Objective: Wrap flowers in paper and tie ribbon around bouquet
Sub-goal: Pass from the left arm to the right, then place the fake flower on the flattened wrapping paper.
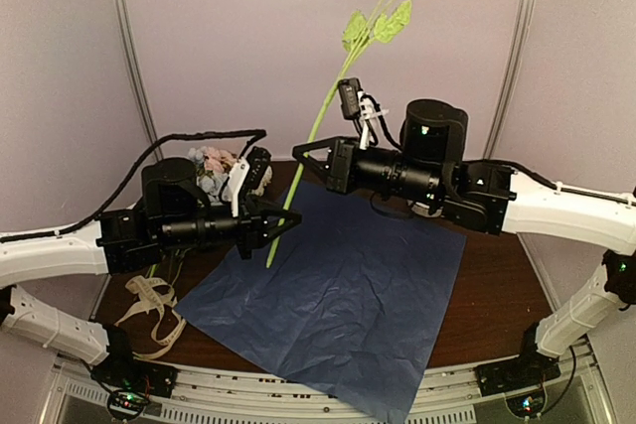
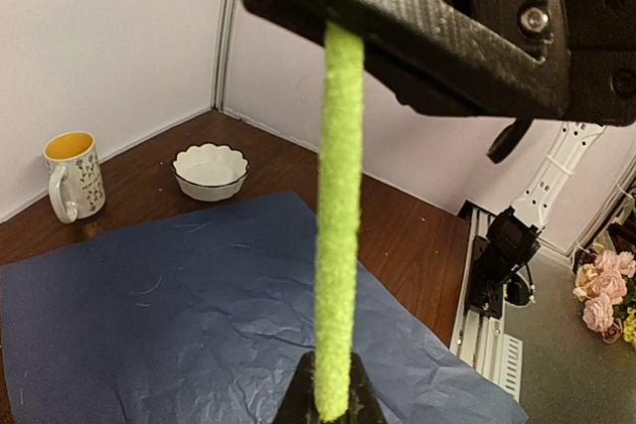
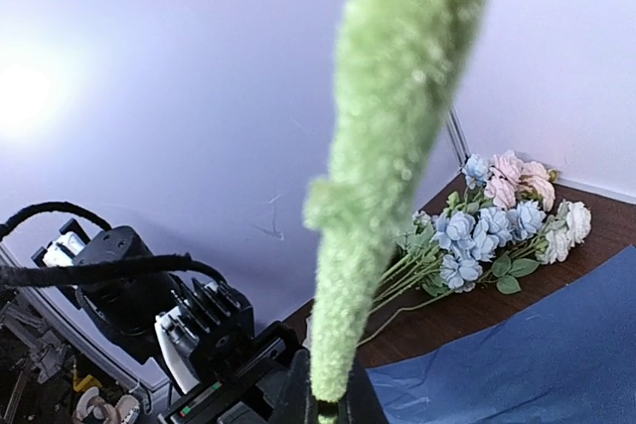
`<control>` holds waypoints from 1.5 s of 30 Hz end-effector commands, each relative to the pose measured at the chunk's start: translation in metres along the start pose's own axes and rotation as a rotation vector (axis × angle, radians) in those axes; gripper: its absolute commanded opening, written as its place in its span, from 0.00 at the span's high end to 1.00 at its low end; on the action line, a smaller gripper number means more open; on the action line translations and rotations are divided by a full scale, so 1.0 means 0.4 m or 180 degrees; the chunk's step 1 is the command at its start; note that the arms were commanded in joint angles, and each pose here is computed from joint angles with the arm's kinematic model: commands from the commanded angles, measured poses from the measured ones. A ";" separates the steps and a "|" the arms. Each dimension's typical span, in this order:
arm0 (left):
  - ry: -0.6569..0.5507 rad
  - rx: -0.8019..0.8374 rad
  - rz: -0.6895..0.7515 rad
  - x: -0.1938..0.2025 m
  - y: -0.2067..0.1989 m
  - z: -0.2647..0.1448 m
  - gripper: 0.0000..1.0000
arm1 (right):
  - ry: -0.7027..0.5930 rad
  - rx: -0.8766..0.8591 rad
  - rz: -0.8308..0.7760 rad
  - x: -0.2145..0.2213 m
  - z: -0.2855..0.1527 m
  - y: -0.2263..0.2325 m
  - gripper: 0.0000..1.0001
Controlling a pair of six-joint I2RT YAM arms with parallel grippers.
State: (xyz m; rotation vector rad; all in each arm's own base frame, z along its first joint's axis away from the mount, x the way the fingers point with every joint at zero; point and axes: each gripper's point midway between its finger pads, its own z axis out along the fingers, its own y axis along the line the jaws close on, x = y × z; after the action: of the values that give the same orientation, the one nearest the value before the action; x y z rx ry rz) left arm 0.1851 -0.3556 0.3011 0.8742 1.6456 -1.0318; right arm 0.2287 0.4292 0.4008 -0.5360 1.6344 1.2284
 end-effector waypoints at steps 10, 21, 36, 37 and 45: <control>0.0476 -0.1364 -0.0523 0.056 0.247 -0.071 0.35 | 0.1531 0.1614 -0.0029 0.184 -0.102 -0.276 1.00; 0.1082 -0.2901 -0.1506 0.220 0.595 -0.314 0.33 | 0.3226 0.1608 0.0144 0.509 -0.052 -0.373 1.00; 0.1243 -0.3504 -0.2002 0.340 0.741 -0.489 0.30 | 0.3365 0.2590 -0.0095 0.595 0.010 -0.613 0.57; 0.1240 -0.3540 -0.2053 0.348 0.751 -0.496 0.30 | 0.3349 0.2576 -0.0097 0.586 0.008 -0.607 0.56; 0.1194 -0.3740 -0.2324 0.400 0.822 -0.544 0.51 | 0.3143 0.2439 -0.0186 0.528 -0.028 -0.562 0.56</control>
State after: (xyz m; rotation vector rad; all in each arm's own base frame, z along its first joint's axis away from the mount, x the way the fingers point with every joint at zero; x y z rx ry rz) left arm 0.3468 -0.0243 0.1136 -0.3561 2.5288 -0.1415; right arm 0.3142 0.3799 0.0735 -0.7381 2.7697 0.1216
